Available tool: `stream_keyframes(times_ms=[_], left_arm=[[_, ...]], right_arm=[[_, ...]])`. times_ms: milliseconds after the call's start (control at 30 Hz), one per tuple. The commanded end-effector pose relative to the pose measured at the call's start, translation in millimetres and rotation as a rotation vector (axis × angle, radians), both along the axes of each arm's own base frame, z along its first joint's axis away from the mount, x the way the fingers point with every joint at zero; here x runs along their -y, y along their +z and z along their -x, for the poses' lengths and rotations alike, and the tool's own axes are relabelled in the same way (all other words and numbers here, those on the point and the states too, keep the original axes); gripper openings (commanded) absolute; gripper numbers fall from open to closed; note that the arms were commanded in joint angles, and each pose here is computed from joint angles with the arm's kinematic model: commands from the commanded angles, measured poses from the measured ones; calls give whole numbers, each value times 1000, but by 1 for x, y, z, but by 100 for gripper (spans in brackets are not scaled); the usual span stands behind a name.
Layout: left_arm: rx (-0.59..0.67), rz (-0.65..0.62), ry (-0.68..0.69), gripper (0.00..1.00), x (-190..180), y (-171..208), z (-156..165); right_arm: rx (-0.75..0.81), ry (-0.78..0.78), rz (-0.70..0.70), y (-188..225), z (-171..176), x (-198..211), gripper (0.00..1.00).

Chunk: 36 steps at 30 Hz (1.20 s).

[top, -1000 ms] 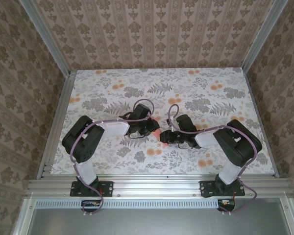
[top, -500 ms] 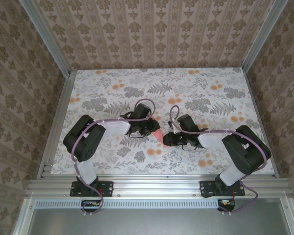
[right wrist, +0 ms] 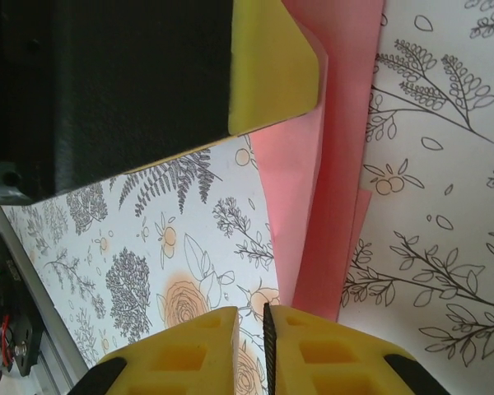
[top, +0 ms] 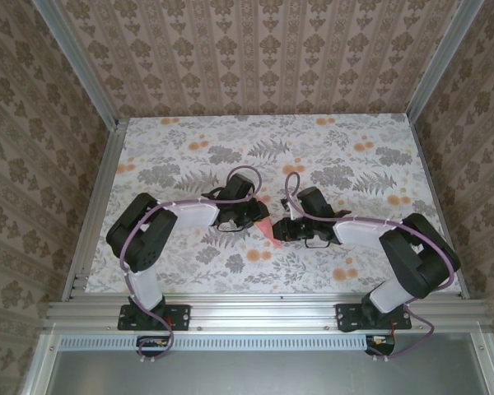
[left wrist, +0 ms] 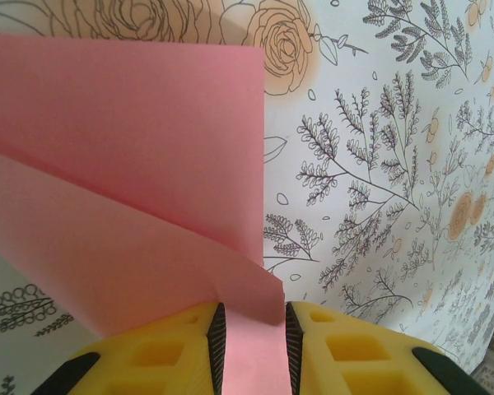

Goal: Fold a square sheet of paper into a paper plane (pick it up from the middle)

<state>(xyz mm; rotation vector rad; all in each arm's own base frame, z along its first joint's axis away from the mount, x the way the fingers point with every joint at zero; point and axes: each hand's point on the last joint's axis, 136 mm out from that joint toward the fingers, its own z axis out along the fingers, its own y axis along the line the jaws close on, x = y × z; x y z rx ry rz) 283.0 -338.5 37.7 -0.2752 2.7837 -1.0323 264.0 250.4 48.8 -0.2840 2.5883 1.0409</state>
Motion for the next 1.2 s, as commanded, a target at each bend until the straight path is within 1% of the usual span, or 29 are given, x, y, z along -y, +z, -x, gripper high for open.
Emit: stream_keyframes(times_ms=[0, 67, 133, 167, 467, 633, 733, 867, 933, 1033, 1067, 1133, 1167], left_arm=[[-13, -20, -37, 28, 3, -5, 4], [-14, -19, -37, 28, 3, -5, 5], [-14, -18, -38, 28, 3, -4, 5], [-12, -16, -38, 28, 4, -4, 5], [-7, -11, -37, 28, 3, -1, 5], [-6, -8, -37, 28, 3, 0, 6], [-7, -8, -37, 28, 3, 0, 7], [-4, -7, -35, 28, 2, 1, 7], [-4, -5, -34, 28, 2, 2, 7], [-1, -4, -35, 28, 3, 3, 6], [0, -3, -35, 28, 3, 3, 6], [0, -2, -36, 27, 3, 3, 6], [0, -2, -34, 28, 3, 4, 6]], right_arm=[[-25, 25, -4, -1, 0, -4, 18], [-39, 20, 13, -6, 0, -3, 19], [-43, 14, 24, -9, 0, -1, 24], [-46, 10, 27, -10, 0, -1, 25], [-53, 7, 33, -11, -2, -1, 27], [-13, -22, 62, -5, -9, 4, 28], [-23, -22, 84, -8, -10, 6, 31], [-43, -23, 76, -14, -9, 4, 30], [-43, -10, 54, -12, -8, 1, 28], [-68, 3, 31, -12, -7, -4, 27], [-75, 2, 35, -15, -7, -4, 26], [-79, 0, 30, -17, -5, -4, 19], [-78, -2, 28, -18, -5, -4, 17]])
